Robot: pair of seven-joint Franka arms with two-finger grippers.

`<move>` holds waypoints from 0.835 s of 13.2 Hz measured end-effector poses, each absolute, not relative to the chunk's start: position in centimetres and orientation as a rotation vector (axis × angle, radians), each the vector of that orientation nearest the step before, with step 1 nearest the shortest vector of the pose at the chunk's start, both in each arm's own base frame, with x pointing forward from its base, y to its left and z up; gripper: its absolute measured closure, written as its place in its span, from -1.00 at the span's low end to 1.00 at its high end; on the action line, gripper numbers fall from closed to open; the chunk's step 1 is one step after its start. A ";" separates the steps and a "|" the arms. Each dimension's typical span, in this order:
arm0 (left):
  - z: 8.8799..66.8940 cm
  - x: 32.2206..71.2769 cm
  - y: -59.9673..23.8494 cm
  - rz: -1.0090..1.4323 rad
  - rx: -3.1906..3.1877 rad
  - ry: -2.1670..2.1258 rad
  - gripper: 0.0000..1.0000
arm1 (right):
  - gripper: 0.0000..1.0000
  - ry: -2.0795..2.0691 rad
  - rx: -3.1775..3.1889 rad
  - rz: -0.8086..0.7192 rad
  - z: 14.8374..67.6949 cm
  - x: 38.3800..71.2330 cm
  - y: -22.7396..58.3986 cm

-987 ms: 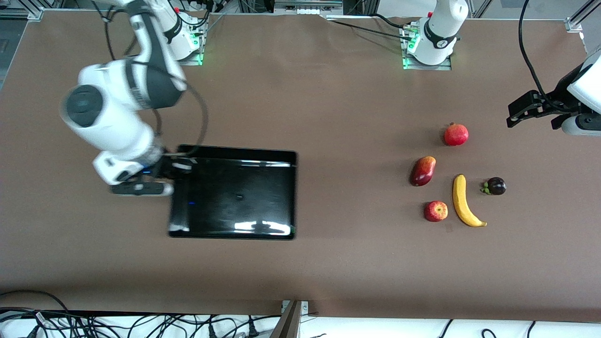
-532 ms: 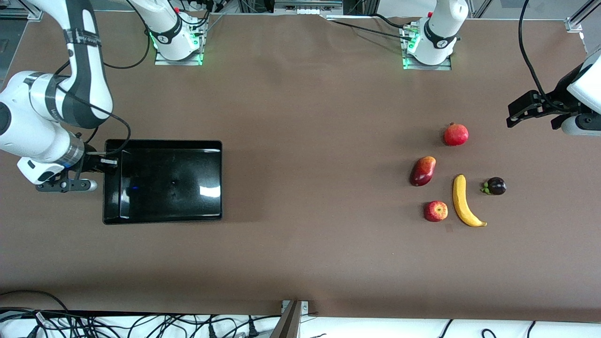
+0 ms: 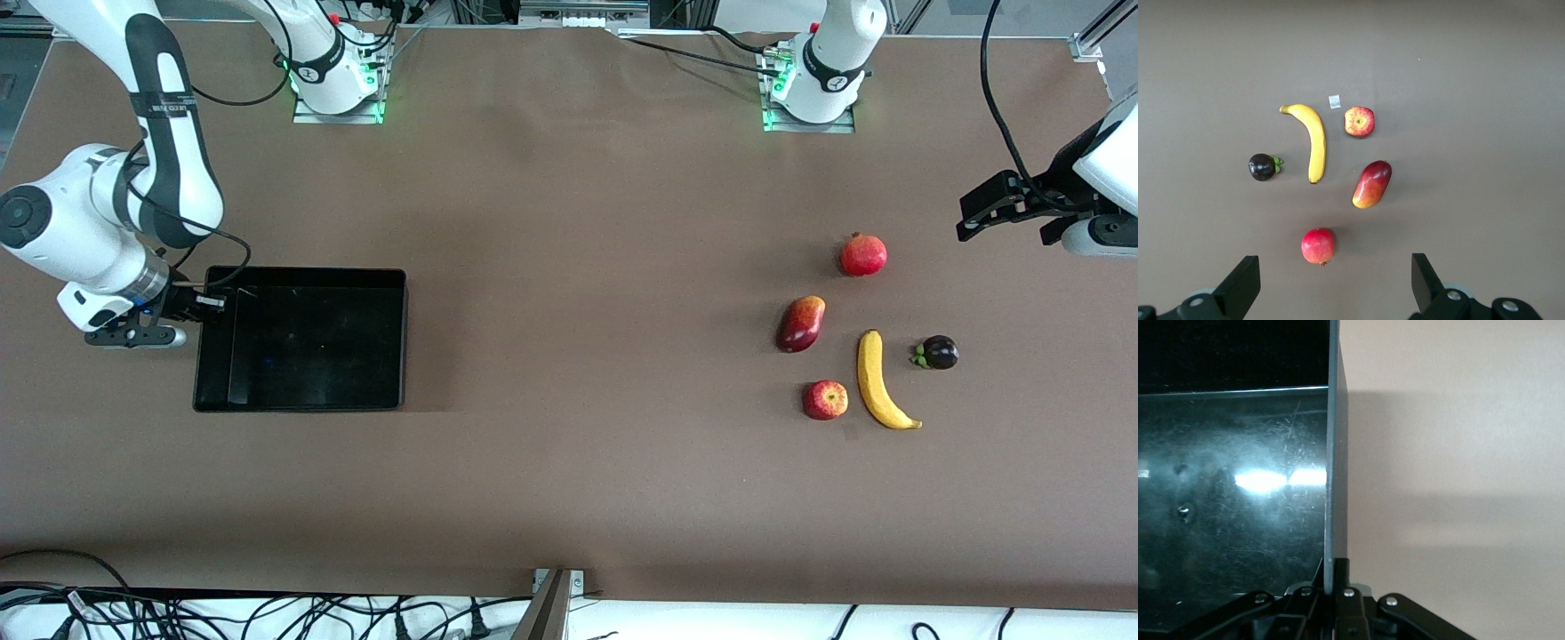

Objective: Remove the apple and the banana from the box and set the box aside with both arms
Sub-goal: 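Drag the tray with the right gripper toward the right arm's side, then open the right gripper and raise it away from the tray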

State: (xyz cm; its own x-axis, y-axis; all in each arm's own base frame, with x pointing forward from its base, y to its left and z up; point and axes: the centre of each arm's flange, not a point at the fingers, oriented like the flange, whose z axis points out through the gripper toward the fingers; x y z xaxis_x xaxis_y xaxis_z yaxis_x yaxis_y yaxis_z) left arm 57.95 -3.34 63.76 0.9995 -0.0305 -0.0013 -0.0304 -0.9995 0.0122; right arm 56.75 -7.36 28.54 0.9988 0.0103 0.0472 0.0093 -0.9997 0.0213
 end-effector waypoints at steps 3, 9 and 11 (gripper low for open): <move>63.8 58.0 -3.3 -0.002 3.129 -0.048 -1.00 | 0.55 0.005 3.122 0.073 28.1 56.2 -7.5; 63.7 57.9 -3.3 -0.007 3.129 -0.046 -1.00 | -0.75 0.000 3.226 -0.075 38.5 58.5 -7.5; 63.7 57.9 -3.3 -0.009 3.129 -0.046 -1.00 | -1.00 0.012 3.193 -0.078 44.7 60.0 -6.9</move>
State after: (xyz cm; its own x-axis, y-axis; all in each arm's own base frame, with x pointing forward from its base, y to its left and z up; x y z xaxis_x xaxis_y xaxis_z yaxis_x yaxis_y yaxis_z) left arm 57.91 -3.28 63.72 0.9996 -0.0293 -0.0054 -0.0292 -0.9995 0.0127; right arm 59.99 -6.93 44.68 0.9988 0.0088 -0.0485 0.0062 -0.9986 -0.0530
